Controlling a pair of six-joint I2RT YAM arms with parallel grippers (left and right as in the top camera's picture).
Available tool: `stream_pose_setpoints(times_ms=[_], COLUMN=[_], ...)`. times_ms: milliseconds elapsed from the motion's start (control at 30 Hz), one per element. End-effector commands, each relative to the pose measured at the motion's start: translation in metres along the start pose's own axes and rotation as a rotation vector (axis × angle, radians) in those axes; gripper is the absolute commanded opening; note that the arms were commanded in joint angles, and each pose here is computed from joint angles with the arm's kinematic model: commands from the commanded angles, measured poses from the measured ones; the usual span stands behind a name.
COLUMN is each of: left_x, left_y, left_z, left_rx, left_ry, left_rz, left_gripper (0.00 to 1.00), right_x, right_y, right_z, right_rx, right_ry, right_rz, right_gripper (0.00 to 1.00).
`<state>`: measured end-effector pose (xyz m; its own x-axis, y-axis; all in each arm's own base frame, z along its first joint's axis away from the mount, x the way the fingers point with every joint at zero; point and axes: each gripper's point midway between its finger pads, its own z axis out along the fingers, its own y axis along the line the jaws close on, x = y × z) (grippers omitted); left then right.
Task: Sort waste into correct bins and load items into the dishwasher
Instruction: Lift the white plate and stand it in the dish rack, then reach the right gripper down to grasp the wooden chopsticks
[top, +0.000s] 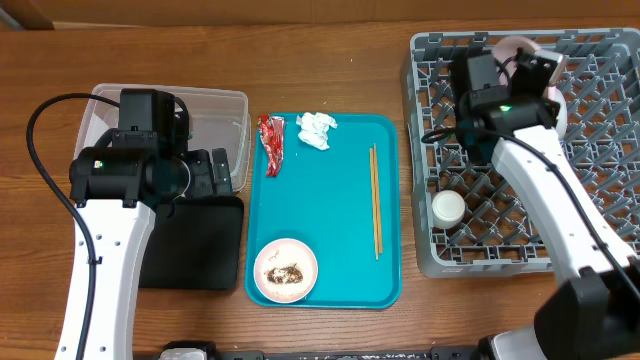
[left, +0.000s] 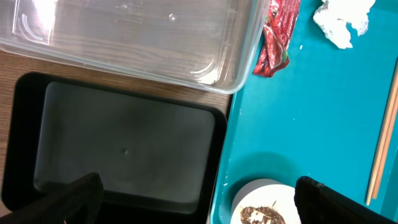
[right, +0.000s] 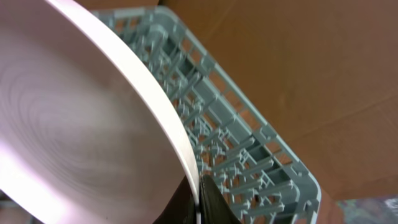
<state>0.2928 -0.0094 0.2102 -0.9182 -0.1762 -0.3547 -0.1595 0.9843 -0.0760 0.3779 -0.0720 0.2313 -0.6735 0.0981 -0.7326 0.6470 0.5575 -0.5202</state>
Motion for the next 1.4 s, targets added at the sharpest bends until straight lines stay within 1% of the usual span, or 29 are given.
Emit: stream_pose_setpoints(times_ms=[0, 67, 200, 233, 267, 333, 367, 400, 433, 467, 633, 733, 767, 867, 900, 933, 1000, 1033, 1100, 1200, 1300, 1333, 1367], left_x=[-0.004, -0.004, -0.004, -0.004, -0.004, -0.004, -0.004, -0.004, -0.004, -0.004, -0.004, -0.004, -0.004, -0.004, -0.004, -0.004, -0.004, -0.004, -0.004, -0.004, -0.004, -0.004, -0.004], left_y=[0.003, 0.003, 0.003, 0.003, 0.003, 0.003, 0.003, 0.003, 0.003, 0.003, 0.003, 0.003, 0.003, 0.003, 0.003, 0.003, 0.003, 0.003, 0.003, 0.003, 0.003, 0.003, 0.003], left_z=[-0.001, -0.001, -0.001, -0.001, -0.001, -0.001, -0.001, -0.001, -0.001, -0.001, -0.001, -0.001, -0.001, -0.001, -0.001, -0.001, -0.001, -0.001, -0.001, -0.001, -0.001, -0.001, -0.001], left_rx=[-0.013, -0.013, -0.013, -0.013, -0.013, -0.013, -0.013, -0.013, -0.013, -0.013, -0.013, -0.013, -0.013, -0.013, -0.013, -0.013, -0.013, -0.013, -0.013, -0.013, -0.013, -0.013, -0.013], left_ry=[-0.007, -0.007, -0.007, -0.007, -0.007, -0.007, -0.007, -0.007, -0.007, -0.007, -0.007, -0.007, -0.007, -0.007, -0.007, -0.007, -0.007, -0.007, -0.007, -0.007, -0.007, -0.007, -0.007], left_rz=[0.012, 0.012, 0.012, 0.012, 0.012, 0.012, 0.012, 0.012, 0.012, 0.012, 0.012, 0.012, 0.012, 0.012, 0.012, 0.012, 0.012, 0.012, 0.012, 0.012, 0.012, 0.012, 0.012], left_gripper=[1.0, 1.0, 1.0, 1.0, 1.0, 1.0, 1.0, 1.0, 1.0, 1.0, 1.0, 1.0, 1.0, 1.0, 1.0, 1.0, 1.0, 1.0, 1.0, 1.0, 1.0, 1.0, 1.0], right_x=[0.006, 0.01, 0.017, 0.018, 0.018, 0.018, 0.018, 0.016, 0.014, 0.011, -0.012, -0.02, -0.02, -0.007, 0.006, 0.014, 0.038, 0.049, 0.072, 0.101, 0.129, 0.137, 0.144], right_y=[0.008, 0.011, 0.012, 0.013, 0.014, 0.012, 0.011, 0.011, 0.009, 0.008, -0.003, 0.0, 0.006, 0.038, 0.055, 0.061, 0.081, 0.089, 0.101, 0.117, 0.136, 0.142, 0.148], right_z=[0.005, 0.005, 0.004, 0.004, 0.004, 0.003, 0.001, -0.001, -0.003, -0.006, -0.034, -0.062, -0.073, -0.123, -0.151, -0.163, -0.204, -0.22, -0.246, -0.256, -0.246, -0.24, -0.233], right_rx=[0.023, 0.024, 0.017, 0.012, 0.007, 0.009, 0.007, 0.003, -0.001, -0.007, -0.078, -0.21, -0.278, -0.586, -0.749, -0.815, -1.02, -1.097, -1.199, -1.206, -1.152, -1.13, -1.11], right_ry=[0.002, 0.008, 0.03, 0.035, 0.039, 0.04, 0.039, 0.036, 0.03, 0.024, -0.019, -0.011, 0.002, 0.069, 0.116, 0.146, 0.252, 0.297, 0.368, 0.419, 0.471, 0.486, 0.498], right_rz=[-0.037, -0.055, -0.04, -0.041, -0.042, -0.048, -0.05, -0.047, -0.039, -0.031, 0.034, 0.061, 0.057, -0.039, -0.094, -0.109, -0.165, -0.197, -0.262, -0.358, -0.43, -0.447, -0.461], right_gripper=[0.04, 0.04, 0.04, 0.05, 0.12, 0.47, 0.58, 0.69, 0.75, 0.78, 0.79, 0.81, 0.82, 0.81, 0.75, 0.72, 0.65, 0.62, 0.61, 0.61, 0.61, 0.65, 0.66])
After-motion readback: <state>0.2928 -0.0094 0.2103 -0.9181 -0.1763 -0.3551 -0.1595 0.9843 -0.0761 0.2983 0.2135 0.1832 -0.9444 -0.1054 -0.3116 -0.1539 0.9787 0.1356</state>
